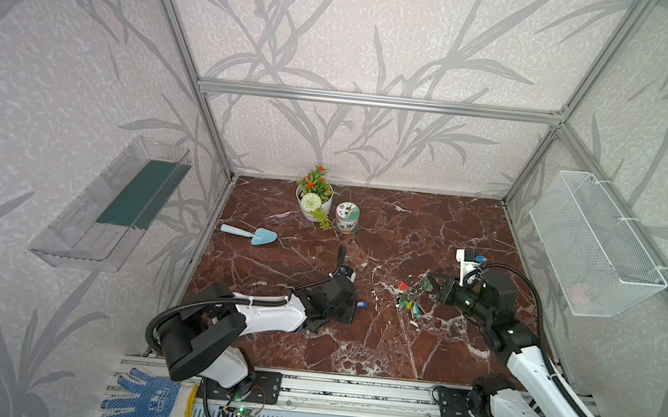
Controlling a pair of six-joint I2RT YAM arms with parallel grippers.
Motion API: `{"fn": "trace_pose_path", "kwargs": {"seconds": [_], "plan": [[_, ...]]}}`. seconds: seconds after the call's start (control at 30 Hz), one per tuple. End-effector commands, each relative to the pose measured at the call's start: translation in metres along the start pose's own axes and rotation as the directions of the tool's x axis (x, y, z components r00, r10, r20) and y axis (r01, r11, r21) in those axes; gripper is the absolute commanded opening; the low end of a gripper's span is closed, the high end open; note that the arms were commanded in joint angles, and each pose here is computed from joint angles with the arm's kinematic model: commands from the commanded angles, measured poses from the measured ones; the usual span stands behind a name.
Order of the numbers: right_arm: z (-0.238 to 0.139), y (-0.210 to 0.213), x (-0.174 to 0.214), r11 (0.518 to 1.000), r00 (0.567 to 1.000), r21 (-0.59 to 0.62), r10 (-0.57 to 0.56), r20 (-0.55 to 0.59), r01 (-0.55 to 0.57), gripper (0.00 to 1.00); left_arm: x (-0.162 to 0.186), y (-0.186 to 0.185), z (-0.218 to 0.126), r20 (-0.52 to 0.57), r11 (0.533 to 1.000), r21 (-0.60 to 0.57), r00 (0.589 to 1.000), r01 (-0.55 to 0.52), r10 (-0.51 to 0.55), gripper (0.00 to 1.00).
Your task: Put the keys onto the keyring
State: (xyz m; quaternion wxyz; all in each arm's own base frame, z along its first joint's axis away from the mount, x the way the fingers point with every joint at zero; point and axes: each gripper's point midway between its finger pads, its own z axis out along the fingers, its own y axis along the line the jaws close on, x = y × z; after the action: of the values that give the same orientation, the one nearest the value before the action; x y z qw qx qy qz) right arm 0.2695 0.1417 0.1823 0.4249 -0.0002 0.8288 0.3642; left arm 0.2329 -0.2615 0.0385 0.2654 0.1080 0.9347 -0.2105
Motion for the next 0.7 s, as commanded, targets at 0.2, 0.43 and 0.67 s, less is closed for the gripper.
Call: {"fn": "trace_pose_path", "kwargs": {"seconds": [0.2,0.43,0.67], "plan": [[-0.007,0.031,-0.025,0.985,0.988,-0.114,-0.115,0.105,0.126,0.00,-0.034,-0.031,-0.074,0.180,0.975,0.155,0.975,-0.159,0.130,0.00],[-0.018,0.075,-0.035,0.928,0.955,-0.256,-0.224,0.195,0.270,0.00,-0.056,-0.069,-0.143,0.454,0.875,0.358,0.880,-0.326,0.142,0.00],[-0.027,0.116,-0.029,0.831,0.923,-0.410,-0.301,0.240,0.377,0.00,-0.063,-0.099,-0.184,0.592,0.756,0.474,0.799,-0.451,0.106,0.00]]}}
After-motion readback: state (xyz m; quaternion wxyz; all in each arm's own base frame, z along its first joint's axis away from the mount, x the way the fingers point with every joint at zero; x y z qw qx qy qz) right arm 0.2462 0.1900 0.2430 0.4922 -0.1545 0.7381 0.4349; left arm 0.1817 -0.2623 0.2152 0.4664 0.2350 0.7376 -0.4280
